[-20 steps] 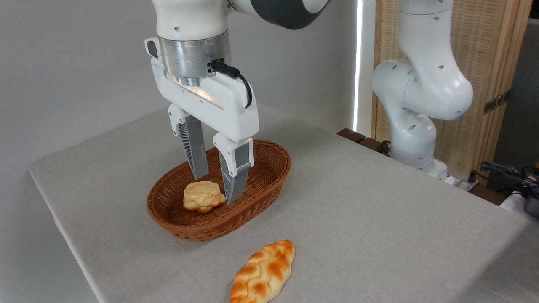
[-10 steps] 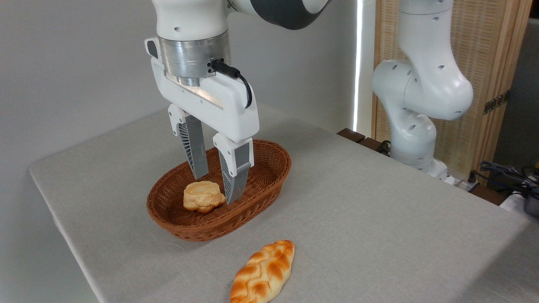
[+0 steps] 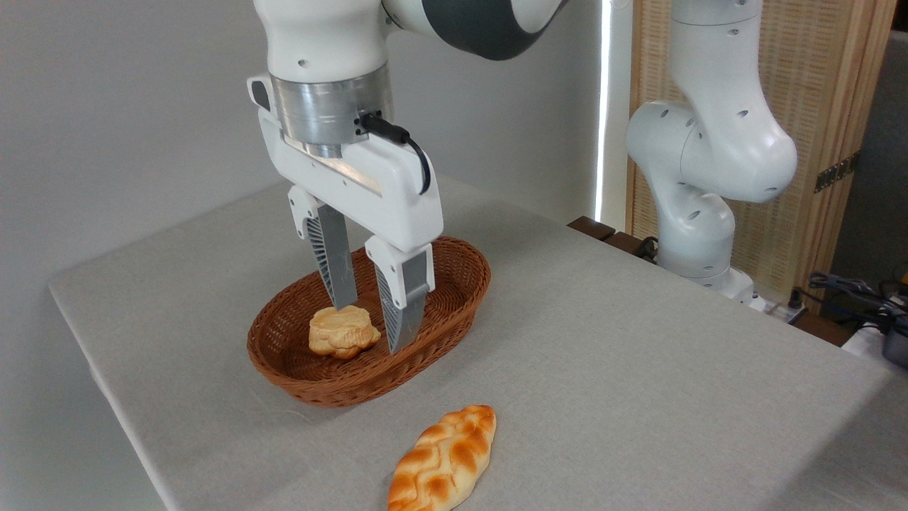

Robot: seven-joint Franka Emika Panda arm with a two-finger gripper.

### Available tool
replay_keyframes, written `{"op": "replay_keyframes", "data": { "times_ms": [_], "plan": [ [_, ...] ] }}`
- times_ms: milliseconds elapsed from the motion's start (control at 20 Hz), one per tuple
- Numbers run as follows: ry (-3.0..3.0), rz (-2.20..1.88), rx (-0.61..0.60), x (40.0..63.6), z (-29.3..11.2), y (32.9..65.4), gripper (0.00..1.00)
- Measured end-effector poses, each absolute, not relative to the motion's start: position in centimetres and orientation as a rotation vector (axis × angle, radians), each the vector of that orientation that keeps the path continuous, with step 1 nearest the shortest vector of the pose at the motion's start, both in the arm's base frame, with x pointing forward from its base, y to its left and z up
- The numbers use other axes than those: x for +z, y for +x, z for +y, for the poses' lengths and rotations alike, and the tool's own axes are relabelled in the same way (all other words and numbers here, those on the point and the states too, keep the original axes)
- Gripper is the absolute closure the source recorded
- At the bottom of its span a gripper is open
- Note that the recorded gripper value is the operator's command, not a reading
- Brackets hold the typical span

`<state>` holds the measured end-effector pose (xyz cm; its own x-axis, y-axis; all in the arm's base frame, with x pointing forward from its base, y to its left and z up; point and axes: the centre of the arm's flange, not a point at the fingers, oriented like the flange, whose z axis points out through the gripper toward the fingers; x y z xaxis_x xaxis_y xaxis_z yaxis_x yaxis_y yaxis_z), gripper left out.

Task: Put bread into the basket
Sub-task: 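Move the gripper from the basket down to the braided bread loaf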

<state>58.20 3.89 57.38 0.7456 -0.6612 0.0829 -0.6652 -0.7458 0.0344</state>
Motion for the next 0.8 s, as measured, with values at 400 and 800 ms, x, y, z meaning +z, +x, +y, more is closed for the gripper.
{"op": "replay_keyframes", "data": {
  "times_ms": [400,800],
  "plan": [
    [2.856,-1.102,0.018,54.6,5.5,58.6,0.0],
    [2.823,-1.162,-0.054,49.1,9.0,58.4,0.0]
  ]
}}
